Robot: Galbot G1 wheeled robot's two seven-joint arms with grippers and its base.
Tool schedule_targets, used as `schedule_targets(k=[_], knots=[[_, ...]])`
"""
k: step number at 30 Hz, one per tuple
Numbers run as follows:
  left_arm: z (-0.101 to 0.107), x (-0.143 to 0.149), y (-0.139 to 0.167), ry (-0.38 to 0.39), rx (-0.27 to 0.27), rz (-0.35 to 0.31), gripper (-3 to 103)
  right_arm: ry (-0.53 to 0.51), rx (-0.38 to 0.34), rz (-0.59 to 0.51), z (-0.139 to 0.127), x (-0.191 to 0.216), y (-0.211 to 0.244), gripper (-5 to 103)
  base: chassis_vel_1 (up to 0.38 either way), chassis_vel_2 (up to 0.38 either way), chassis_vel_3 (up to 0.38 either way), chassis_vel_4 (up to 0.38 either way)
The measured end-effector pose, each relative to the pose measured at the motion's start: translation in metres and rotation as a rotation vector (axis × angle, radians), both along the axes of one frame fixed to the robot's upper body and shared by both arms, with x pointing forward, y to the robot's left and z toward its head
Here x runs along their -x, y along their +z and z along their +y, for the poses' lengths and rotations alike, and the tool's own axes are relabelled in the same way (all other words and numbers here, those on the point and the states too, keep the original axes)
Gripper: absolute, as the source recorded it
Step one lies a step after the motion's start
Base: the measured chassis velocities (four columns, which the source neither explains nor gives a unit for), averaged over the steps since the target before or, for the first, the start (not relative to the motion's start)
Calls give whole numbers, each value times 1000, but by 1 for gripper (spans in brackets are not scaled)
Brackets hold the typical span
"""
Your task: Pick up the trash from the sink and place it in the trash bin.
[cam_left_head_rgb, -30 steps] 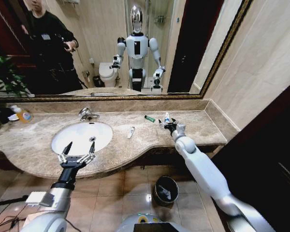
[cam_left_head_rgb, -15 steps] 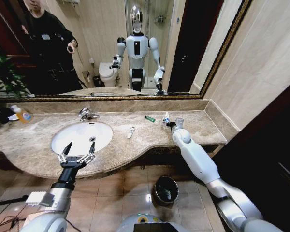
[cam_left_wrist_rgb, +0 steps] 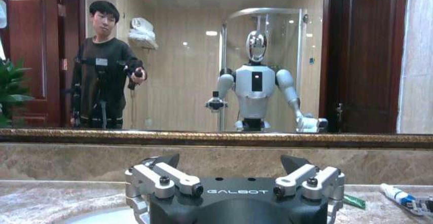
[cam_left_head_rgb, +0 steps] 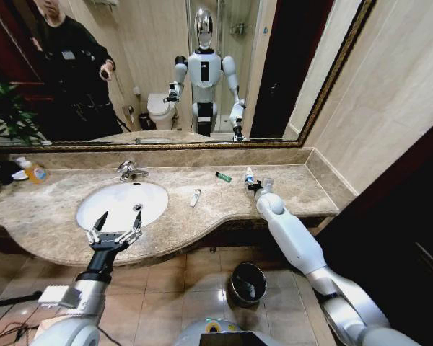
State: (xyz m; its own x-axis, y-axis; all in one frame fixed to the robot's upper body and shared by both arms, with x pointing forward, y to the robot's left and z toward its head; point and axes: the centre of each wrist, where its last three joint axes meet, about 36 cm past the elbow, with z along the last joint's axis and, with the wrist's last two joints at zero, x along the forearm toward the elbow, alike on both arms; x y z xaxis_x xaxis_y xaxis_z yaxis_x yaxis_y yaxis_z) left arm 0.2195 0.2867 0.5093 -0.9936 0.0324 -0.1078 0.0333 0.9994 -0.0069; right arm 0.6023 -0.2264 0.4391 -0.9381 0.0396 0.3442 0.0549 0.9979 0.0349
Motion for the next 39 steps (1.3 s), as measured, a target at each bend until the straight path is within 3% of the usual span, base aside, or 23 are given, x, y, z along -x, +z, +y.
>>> schedule_targets(k=[2, 3, 5, 7, 16, 25, 32, 39], knots=[[0, 0, 0, 0, 0, 0, 100, 1, 0, 0, 1, 0, 0, 47, 0, 0, 0, 0], [0, 0, 0, 0, 0, 0, 100, 3, 1, -1, 2, 0, 0, 37, 0, 0, 0, 0], [0, 0, 0, 0, 0, 0, 100, 3, 2, -2, 3, 0, 0, 37, 0, 0, 0, 0], [0, 0, 0, 0, 0, 0, 100, 5, 11, -14, 4, 1, 2, 30, 0, 0, 0, 0], [0, 0, 0, 0, 0, 0, 100, 24, 28, -82, -1, 25, 24, 27, 0, 0, 0, 0], [0, 0, 0, 0, 0, 0, 100, 64, 15, -130, -17, 103, 44, 27, 0, 0, 0, 0], [0, 0, 0, 0, 0, 0, 100, 113, 35, -153, -36, 193, 39, 27, 0, 0, 0, 0], [0, 0, 0, 0, 0, 0, 100, 110, 42, -132, -32, 235, 23, 27, 0, 0, 0, 0]])
